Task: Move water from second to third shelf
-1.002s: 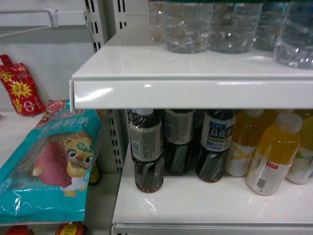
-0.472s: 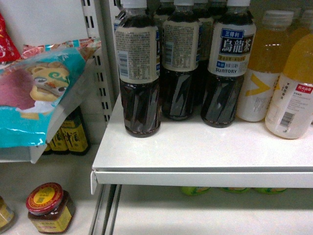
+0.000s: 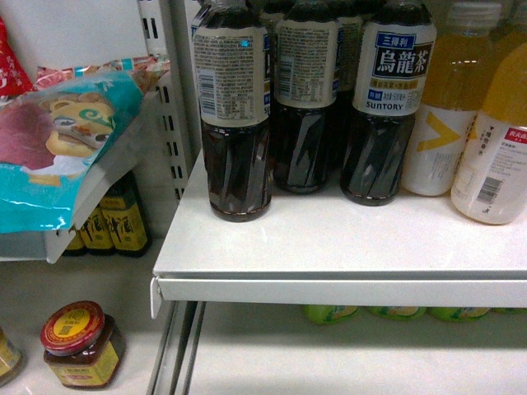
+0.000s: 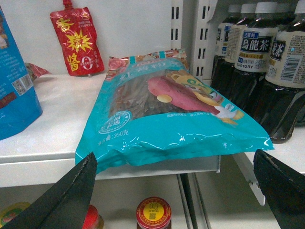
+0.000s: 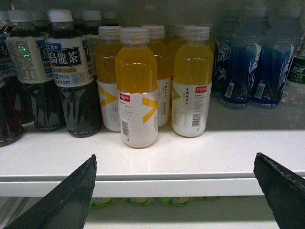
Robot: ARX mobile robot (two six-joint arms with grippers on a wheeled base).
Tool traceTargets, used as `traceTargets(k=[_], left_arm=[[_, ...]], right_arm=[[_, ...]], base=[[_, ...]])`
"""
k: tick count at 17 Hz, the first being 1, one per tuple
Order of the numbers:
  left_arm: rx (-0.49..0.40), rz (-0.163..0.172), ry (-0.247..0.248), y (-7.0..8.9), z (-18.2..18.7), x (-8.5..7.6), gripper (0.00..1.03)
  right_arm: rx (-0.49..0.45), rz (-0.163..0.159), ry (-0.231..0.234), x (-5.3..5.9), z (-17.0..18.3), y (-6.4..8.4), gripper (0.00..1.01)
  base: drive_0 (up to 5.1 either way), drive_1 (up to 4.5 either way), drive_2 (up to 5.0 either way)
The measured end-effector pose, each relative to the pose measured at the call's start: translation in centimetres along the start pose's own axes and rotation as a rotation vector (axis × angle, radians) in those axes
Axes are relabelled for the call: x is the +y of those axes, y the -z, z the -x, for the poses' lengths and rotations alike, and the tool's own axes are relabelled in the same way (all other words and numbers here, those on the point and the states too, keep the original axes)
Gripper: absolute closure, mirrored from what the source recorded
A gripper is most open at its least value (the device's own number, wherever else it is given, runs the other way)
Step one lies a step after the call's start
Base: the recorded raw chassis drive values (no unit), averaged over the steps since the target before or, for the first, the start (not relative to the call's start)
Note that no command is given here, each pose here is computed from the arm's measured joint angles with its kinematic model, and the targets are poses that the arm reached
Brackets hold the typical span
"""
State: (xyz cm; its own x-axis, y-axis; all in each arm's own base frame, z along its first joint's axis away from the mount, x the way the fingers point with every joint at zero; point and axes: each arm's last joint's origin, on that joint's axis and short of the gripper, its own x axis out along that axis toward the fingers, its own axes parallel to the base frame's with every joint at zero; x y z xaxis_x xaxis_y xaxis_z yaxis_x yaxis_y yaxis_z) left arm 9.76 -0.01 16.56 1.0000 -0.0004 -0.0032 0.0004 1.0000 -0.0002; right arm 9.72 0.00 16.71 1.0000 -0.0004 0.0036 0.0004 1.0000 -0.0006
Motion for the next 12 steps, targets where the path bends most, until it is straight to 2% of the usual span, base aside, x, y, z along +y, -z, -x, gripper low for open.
traceTargets(k=[12], left_arm=[[0.000, 0.000, 0.000, 0.00, 0.00, 0.00, 0.05]], right_arm=[[0.000, 0.000, 0.000, 0.00, 0.00, 0.00, 0.03]], base=[[0.1, 0.07, 0.1]])
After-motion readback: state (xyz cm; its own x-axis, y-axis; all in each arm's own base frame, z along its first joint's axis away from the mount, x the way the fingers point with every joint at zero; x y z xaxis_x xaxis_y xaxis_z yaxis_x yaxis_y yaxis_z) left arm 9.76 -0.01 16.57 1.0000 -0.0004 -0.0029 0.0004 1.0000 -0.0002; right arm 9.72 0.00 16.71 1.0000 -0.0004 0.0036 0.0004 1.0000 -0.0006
